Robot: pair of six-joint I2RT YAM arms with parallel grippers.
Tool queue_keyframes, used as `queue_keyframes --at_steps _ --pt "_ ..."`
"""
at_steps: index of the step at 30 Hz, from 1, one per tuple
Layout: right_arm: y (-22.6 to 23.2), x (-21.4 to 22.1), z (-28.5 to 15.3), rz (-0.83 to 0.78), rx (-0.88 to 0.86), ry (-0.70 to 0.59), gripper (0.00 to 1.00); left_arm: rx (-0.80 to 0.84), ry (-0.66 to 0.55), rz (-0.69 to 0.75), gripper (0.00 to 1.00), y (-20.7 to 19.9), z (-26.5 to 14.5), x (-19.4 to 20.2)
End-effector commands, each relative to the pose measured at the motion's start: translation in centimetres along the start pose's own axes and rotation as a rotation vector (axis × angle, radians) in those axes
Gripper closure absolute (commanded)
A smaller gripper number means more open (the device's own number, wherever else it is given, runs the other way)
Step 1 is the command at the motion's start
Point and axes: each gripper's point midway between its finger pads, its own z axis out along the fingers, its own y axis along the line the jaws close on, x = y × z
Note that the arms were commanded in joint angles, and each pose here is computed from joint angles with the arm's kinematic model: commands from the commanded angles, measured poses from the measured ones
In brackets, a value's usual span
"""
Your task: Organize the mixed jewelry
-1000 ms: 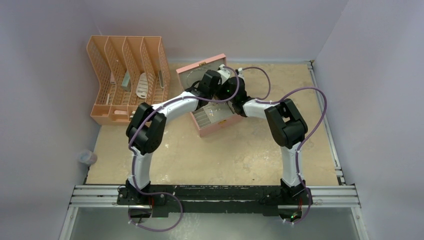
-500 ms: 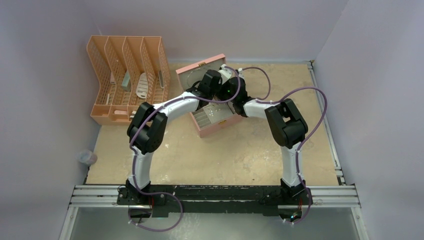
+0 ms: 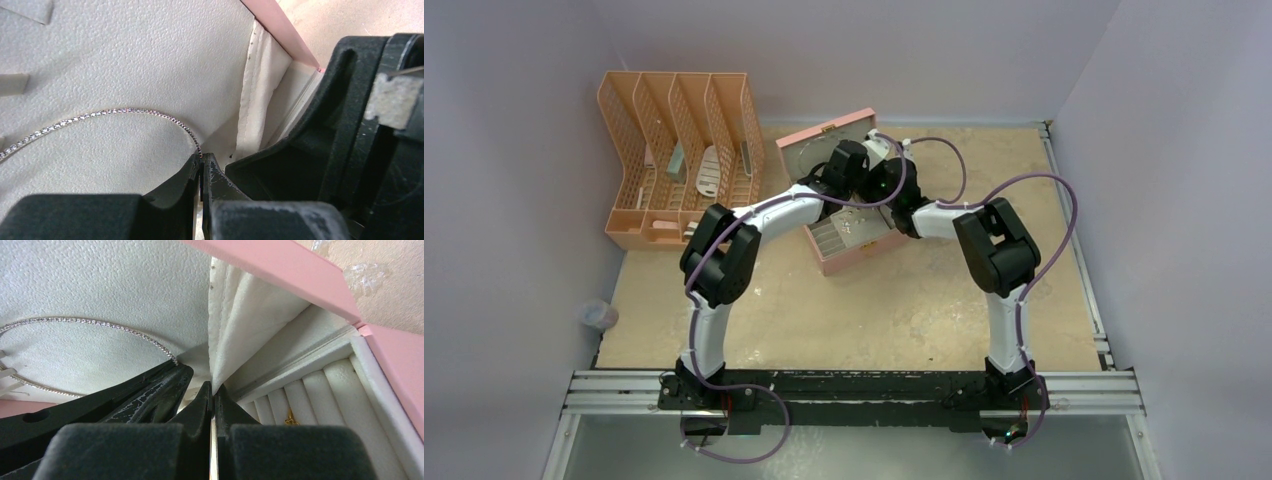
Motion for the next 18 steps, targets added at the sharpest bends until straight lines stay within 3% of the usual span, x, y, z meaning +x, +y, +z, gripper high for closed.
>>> queue_keyframes --at_steps 1,18 --pt "1.1 4.7 -2.6 0.002 -0.031 0.201 1.00 -0.061 -0.030 -0.049 0.97 2.6 1.3 -0.2" --pt "4.5 1.3 -4.7 0.055 -0.199 0.157 1.00 -0.015 0.003 -0.074 0.95 2.0 1.1 1.5"
